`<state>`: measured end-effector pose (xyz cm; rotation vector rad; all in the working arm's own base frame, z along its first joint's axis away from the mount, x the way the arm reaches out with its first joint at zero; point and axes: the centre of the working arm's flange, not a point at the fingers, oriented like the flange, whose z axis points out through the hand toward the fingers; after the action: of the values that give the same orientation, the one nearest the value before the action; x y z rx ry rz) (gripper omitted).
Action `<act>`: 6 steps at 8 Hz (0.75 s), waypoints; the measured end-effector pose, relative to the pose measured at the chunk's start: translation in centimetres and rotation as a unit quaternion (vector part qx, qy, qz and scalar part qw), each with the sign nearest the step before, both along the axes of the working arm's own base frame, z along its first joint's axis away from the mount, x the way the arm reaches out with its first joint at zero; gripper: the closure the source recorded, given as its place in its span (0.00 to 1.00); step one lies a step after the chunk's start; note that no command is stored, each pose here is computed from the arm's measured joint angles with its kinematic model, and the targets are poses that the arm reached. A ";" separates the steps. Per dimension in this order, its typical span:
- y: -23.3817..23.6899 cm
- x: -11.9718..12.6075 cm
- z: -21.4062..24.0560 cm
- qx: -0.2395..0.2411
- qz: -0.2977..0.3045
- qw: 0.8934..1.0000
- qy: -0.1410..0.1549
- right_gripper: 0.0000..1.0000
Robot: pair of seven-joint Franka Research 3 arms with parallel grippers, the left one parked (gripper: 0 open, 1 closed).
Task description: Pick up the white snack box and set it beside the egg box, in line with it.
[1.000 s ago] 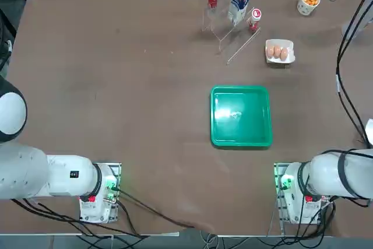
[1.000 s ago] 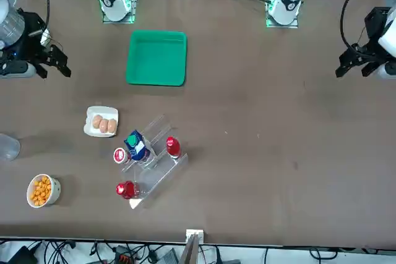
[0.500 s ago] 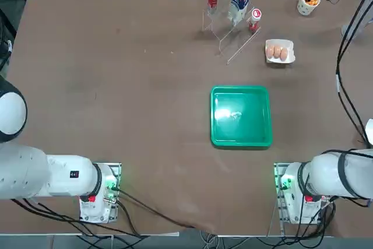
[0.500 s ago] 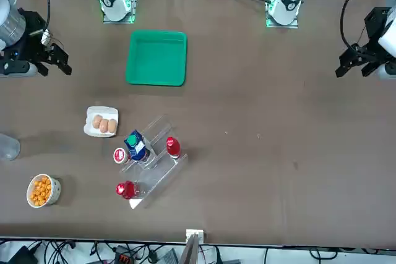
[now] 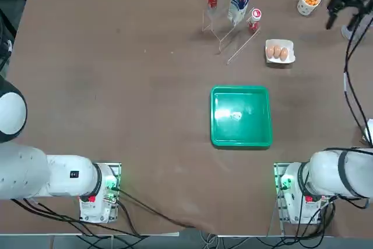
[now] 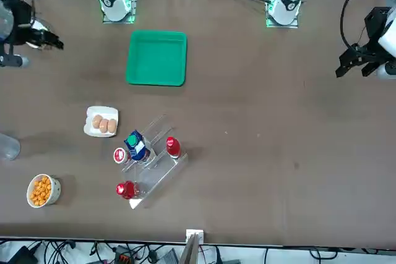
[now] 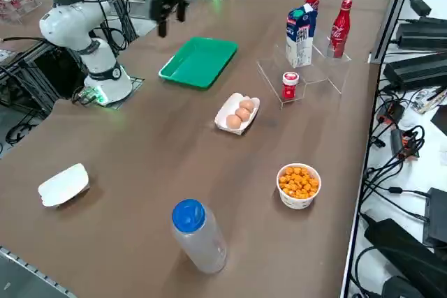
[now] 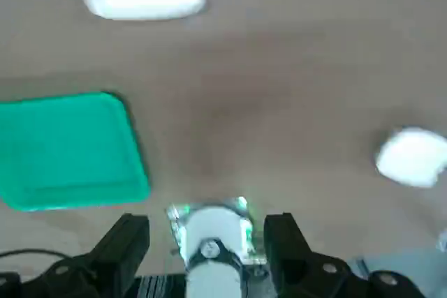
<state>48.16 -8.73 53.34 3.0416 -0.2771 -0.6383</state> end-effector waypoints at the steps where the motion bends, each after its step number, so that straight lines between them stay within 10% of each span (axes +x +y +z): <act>1: -4.1 -1.3 -2.1 -0.013 -0.036 0.999 0.026 0.00; 3: -13.7 -5.2 -8.3 -0.027 -0.110 0.993 0.044 0.01; 6: -24.6 -13.8 -17.4 -0.015 -0.143 0.990 -0.011 0.02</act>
<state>34.37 -33.31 35.90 3.0062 -0.7256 -0.6049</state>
